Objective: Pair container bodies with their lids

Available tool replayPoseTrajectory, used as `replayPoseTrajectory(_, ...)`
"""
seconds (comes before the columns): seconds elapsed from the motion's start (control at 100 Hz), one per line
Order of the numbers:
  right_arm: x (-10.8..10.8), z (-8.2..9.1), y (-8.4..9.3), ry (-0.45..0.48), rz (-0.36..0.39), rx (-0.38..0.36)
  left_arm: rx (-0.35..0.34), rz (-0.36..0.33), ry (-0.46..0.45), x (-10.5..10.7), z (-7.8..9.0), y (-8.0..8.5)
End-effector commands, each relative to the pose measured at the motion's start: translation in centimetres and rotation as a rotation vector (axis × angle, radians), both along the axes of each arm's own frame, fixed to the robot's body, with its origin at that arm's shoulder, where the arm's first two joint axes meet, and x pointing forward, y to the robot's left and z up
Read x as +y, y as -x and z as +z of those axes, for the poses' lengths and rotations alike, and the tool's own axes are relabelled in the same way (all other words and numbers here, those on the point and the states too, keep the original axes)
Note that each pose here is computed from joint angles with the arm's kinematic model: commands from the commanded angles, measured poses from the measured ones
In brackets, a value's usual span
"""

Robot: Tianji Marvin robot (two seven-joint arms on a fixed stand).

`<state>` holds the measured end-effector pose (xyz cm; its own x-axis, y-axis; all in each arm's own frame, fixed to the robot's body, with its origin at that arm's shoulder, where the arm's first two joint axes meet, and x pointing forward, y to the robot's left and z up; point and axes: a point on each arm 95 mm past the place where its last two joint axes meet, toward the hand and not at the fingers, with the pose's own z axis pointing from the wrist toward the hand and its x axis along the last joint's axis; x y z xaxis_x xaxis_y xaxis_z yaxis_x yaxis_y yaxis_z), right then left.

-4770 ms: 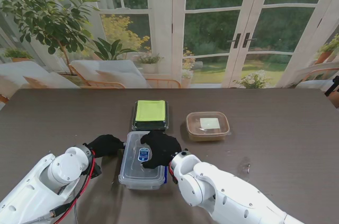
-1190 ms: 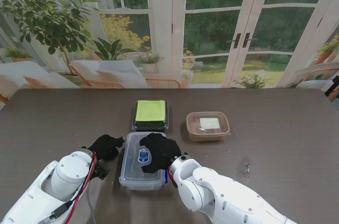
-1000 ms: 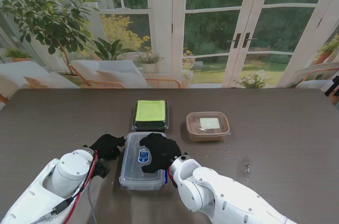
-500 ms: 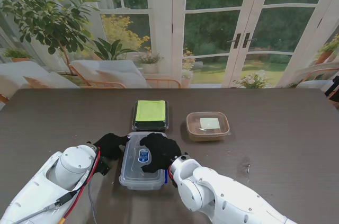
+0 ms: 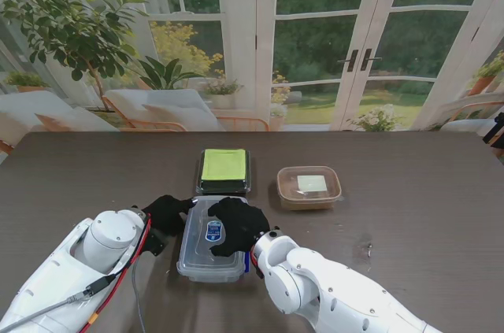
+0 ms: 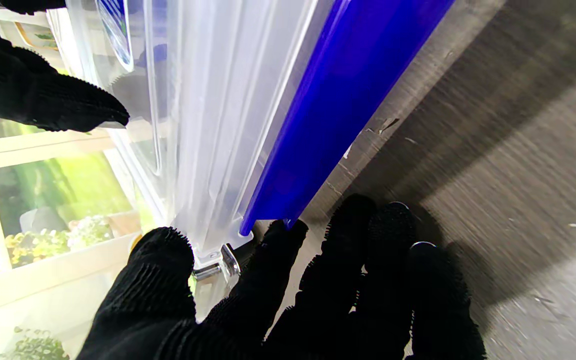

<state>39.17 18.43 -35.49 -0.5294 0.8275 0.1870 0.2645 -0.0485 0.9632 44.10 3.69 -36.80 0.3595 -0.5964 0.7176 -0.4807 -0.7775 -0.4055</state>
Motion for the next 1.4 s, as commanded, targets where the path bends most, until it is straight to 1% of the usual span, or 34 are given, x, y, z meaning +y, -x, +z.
replayPoseTrajectory(0.0,-0.8,-2.6,1.0,0.049,-0.003,0.073,0.062,-0.027,0.016,-0.8,-1.7,1.0)
replayPoseTrajectory(0.24,-0.8,-2.6,1.0,0.052,-0.001,0.073,0.057,-0.019,0.017,-0.5,-1.8,1.3)
replayPoseTrajectory(0.46,-0.7,-2.7,1.0,0.054,0.003,0.074,0.041,0.037,0.070,-0.3,-1.4,1.9)
replayPoseTrajectory(0.58,-0.7,-2.7,1.0,0.056,0.005,0.077,0.036,0.070,0.112,-0.2,-1.1,2.2)
replayPoseTrajectory(0.93,-0.6,-2.7,1.3,0.057,0.011,0.085,0.036,0.177,0.285,-0.1,-0.2,2.8)
replayPoseTrajectory(1.08,-0.6,-2.7,1.4,0.058,0.014,0.087,0.026,0.220,0.357,-0.2,0.1,2.9)
replayPoseTrajectory(1.39,-0.5,-2.7,1.6,0.057,0.016,0.093,-0.018,0.255,0.455,-0.5,1.2,2.8)
